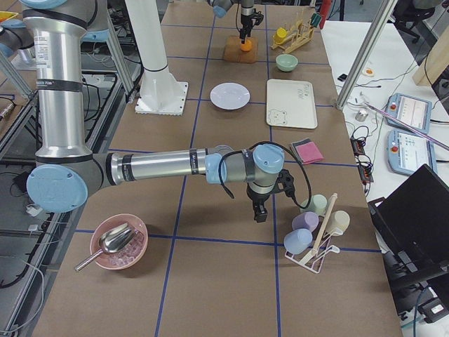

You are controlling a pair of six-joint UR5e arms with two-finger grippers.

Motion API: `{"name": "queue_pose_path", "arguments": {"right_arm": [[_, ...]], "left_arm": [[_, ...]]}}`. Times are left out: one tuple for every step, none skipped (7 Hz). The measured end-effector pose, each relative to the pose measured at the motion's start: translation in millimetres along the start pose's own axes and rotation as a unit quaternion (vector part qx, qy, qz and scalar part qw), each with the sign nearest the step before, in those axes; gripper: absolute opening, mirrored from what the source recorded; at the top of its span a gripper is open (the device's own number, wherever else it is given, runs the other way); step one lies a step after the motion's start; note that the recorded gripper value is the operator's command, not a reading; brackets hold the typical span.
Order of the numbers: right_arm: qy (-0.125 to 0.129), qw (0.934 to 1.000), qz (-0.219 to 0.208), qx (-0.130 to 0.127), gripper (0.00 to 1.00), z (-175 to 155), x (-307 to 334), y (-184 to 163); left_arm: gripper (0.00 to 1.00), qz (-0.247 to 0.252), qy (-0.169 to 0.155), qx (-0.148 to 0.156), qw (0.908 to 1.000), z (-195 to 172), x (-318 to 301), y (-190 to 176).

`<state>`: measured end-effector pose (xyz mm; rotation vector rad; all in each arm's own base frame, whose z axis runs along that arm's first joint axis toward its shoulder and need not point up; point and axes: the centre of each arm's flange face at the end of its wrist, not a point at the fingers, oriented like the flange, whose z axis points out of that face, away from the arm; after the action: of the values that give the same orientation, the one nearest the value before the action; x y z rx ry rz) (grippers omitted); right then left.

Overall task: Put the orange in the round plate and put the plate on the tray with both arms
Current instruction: 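Reach the left gripper down to the orange on the wooden board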

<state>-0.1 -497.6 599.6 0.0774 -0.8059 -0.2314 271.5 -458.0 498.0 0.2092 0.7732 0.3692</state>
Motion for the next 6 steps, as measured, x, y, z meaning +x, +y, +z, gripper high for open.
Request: {"name": "queue_pose_path", "arguments": {"right_arm": [[0.0, 1.0, -0.001, -0.002, 1.0, 2.1, -1.3, -0.3], [-0.001, 1.0, -0.002, -0.004, 1.0, 4.0, -2.6, -0.7], [-0.001, 1.0, -0.003, -0.006, 1.0, 5.7, -3.9, -1.0], [-0.001, 1.0, -0.004, -0.007, 1.0, 7.0, -4.9, -1.2], [-0.001, 1.0, -0.005, -0.007, 1.0, 7.6, -5.5, -1.4], [-0.001, 1.0, -0.006, -0.008, 1.0, 7.7, -6.1, -1.5]], "left_arm": [[0.98, 0.003, -0.01, -0.001, 0.9999, 8.7, 1.4, -3.5], [0.98, 0.007, -0.018, -0.003, 0.9998, 17.2, 1.7, -5.7], [0.98, 0.009, -0.021, -0.006, 0.9997, 22.5, 0.7, -6.8], [0.98, 0.009, -0.024, -0.009, 0.9996, 27.7, -1.1, -6.6], [0.8, 0.008, -0.025, -0.013, 0.9996, 32.6, -3.3, -5.3], [0.04, 0.006, -0.026, -0.015, 0.9995, 36.1, -5.3, -3.7]]}}
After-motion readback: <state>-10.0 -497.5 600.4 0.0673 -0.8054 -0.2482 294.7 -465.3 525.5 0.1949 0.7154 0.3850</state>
